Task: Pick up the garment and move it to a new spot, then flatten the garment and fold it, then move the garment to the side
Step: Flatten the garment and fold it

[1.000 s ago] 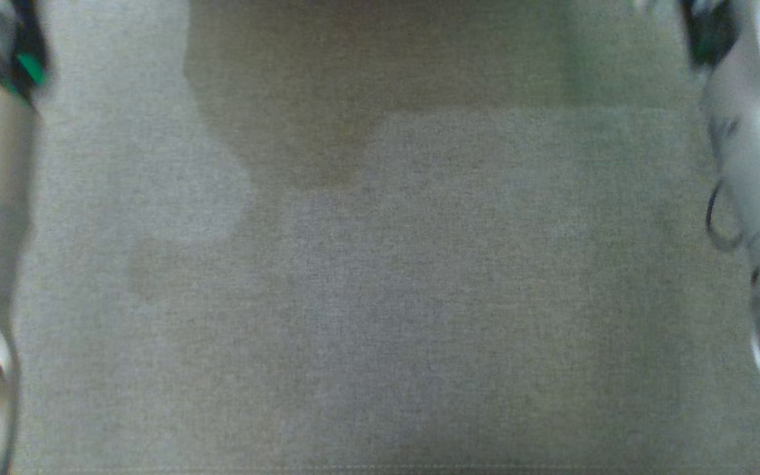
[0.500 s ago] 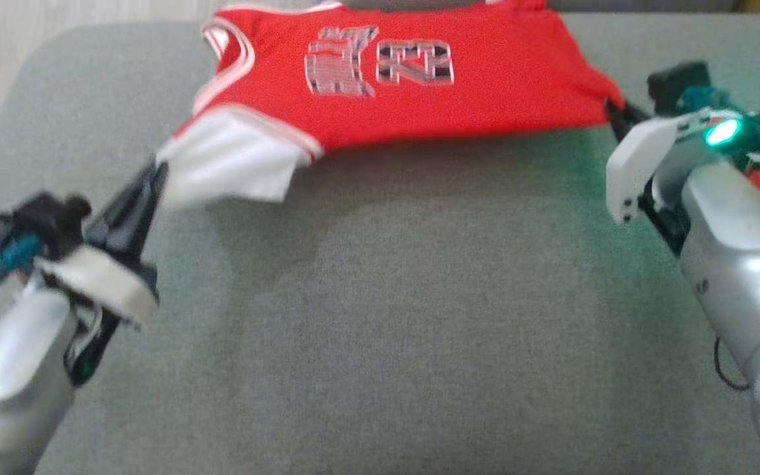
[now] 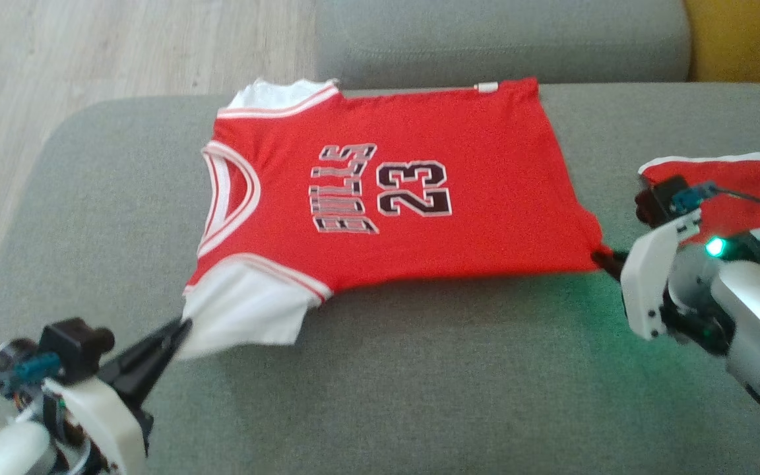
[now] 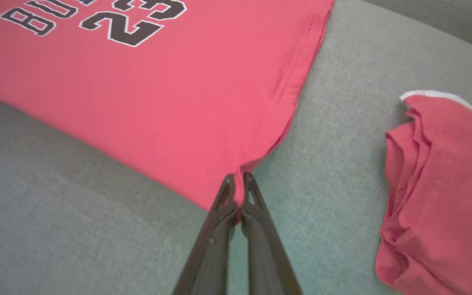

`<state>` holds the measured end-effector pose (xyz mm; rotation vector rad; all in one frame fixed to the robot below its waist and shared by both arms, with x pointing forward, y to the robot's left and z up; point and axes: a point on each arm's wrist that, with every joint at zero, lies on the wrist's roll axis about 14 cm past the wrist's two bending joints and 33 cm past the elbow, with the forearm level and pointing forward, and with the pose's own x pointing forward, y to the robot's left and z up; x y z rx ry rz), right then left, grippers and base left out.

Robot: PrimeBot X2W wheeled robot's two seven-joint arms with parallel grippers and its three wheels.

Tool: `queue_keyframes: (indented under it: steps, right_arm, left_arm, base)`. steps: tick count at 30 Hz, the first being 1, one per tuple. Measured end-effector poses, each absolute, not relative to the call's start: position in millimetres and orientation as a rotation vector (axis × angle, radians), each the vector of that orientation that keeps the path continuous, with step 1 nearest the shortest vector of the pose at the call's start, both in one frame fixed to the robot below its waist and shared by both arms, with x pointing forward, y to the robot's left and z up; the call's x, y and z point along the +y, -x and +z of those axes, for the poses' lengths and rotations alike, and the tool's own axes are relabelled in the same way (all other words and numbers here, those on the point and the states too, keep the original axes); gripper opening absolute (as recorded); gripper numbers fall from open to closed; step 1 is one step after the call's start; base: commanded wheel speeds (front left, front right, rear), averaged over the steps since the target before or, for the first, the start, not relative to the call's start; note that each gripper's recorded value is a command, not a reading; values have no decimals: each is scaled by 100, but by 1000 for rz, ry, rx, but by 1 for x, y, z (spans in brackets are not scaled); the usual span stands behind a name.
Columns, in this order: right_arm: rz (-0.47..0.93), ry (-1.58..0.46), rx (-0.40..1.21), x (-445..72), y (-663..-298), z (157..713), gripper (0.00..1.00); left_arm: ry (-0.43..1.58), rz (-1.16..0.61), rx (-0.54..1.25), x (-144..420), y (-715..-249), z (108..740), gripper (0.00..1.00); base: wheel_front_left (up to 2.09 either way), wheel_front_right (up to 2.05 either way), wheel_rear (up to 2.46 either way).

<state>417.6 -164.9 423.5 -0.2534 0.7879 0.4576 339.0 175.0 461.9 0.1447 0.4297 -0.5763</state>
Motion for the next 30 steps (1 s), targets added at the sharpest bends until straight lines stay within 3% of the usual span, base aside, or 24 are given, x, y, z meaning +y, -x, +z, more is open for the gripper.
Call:
queue_keyframes:
  steps: [5, 13, 19, 30]
  right_arm:
    - [496, 194, 920, -170, -378, 415, 0]
    - [512, 161, 933, -172, -373, 417, 0]
    - [515, 135, 915, -167, -385, 414, 0]
    - [464, 91, 821, -156, -449, 424, 0]
  left_arm:
    - [-122, -620, 483, 164, -313, 467, 0]
    - [-126, -605, 476, 163, -315, 473, 0]
    - [-139, -588, 465, 164, -341, 475, 0]
    - [-210, -562, 495, 171, -417, 471, 0]
  base:
    - [0, 0, 0]
    - [0, 0, 0]
    - [0, 0, 0]
    - [0, 0, 0]
